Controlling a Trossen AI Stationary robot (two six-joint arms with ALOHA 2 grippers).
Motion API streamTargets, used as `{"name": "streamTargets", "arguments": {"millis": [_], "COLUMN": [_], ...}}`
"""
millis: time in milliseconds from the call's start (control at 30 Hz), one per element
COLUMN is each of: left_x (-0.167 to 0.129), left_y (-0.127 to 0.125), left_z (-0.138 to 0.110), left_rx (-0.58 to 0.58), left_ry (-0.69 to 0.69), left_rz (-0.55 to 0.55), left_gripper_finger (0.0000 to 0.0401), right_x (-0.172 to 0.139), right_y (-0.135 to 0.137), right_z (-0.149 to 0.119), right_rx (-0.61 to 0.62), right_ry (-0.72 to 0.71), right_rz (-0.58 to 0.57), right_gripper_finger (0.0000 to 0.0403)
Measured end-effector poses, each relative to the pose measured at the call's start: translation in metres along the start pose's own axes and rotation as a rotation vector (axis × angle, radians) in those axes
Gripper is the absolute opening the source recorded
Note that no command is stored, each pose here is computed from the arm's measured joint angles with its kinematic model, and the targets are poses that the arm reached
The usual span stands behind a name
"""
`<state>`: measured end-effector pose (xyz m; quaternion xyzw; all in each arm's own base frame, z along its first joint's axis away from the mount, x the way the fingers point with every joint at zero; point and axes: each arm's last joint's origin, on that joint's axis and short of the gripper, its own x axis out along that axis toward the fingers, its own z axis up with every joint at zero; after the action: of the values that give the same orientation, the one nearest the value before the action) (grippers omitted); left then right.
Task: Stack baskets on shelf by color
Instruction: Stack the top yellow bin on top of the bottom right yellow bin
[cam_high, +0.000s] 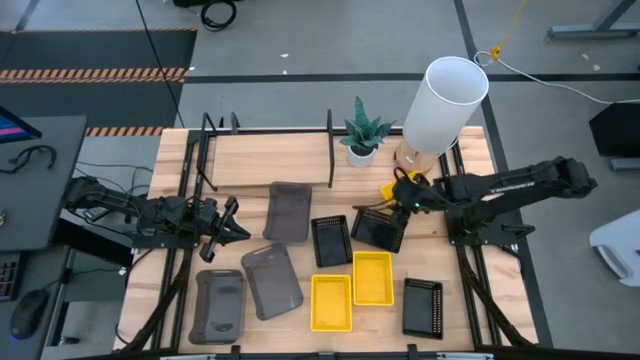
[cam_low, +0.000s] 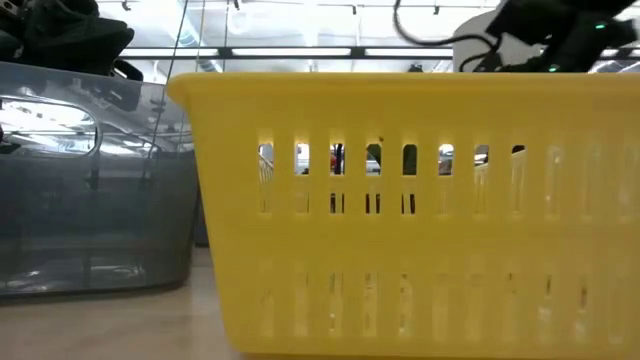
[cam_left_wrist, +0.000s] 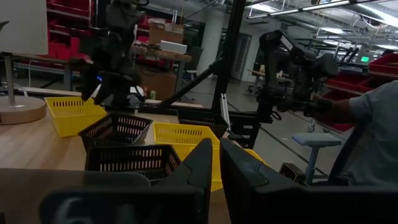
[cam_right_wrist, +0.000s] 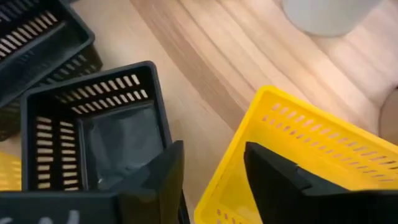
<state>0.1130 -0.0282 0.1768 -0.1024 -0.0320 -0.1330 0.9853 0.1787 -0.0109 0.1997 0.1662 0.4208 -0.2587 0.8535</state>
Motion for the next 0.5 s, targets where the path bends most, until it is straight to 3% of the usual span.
{"name": "streamTargets", "arguments": {"millis": [200, 500], "left_x": [0.0, 0.0], "left_y": [0.0, 0.0], "left_z": [0.0, 0.0], "left_rx": [0.0, 0.0], "left_ry": [0.0, 0.0], "left_rz": [0.0, 0.0], "left_gripper_finger": [0.003, 0.0036], "right_x": [0.015, 0.038], "right_y": [-0.006, -0.01], "right_z": [0.017, 0.029], "right_rx": [0.035, 0.036], "right_ry": [0.083, 0.207], "right_rz": [-0.055, -0.101], "right_gripper_finger": [0.0186, 0.0165]}}
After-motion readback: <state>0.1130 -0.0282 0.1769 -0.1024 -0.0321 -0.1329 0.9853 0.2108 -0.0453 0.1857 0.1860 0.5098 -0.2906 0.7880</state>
